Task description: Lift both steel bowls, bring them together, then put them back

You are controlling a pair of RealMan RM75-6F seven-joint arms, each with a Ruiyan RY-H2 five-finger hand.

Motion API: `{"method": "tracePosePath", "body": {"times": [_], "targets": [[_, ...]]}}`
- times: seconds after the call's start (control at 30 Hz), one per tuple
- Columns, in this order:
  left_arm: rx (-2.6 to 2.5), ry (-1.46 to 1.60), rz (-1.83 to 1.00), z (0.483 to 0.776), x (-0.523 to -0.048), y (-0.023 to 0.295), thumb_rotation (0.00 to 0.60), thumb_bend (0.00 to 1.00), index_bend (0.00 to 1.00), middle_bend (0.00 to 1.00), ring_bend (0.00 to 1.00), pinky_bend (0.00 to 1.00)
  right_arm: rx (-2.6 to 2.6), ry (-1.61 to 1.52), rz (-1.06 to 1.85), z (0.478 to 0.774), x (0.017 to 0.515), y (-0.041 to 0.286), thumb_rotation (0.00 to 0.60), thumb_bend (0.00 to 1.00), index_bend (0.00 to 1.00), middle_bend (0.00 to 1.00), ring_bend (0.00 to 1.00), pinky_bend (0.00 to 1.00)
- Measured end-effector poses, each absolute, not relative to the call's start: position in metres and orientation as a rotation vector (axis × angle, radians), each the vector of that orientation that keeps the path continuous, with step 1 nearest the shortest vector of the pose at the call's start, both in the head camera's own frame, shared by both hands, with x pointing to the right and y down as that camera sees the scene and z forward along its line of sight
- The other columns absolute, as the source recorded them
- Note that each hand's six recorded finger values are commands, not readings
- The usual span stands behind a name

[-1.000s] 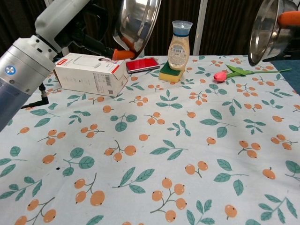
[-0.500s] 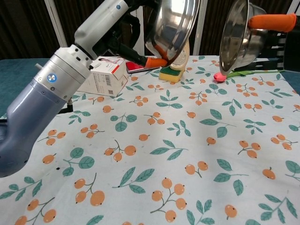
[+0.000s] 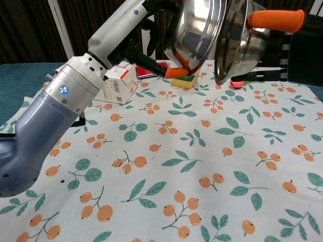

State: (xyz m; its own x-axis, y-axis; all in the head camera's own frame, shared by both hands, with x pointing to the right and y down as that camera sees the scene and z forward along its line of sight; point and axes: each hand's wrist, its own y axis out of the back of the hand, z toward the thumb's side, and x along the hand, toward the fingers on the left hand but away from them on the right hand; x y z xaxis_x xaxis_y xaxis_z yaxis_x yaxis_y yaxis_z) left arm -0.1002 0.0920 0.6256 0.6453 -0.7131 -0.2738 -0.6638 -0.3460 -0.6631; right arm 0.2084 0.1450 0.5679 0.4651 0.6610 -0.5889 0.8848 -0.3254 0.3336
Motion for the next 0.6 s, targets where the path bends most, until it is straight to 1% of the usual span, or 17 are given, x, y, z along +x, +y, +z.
{"method": "tracePosePath", "body": {"times": [0.3,0.6], "targets": [[-2.094,1.062,-0.06,0.622,-0.095,0.099,0.6,0.43,0.49,0.62,0.51,0.72,2.09,1.216,-0.46,0.567,0.186,0.164,0.6,0.36,1.0,0.99,1.0,1.0],[-2.101,1.052,-0.044,0.619,-0.091,0.104,0.6,0.43,0.49,0.62,0.51,0.72,2.078,1.229,-0.444,0.561,0.188,0.165,0.6,0.36,1.0,0.99,1.0,1.0]]}}
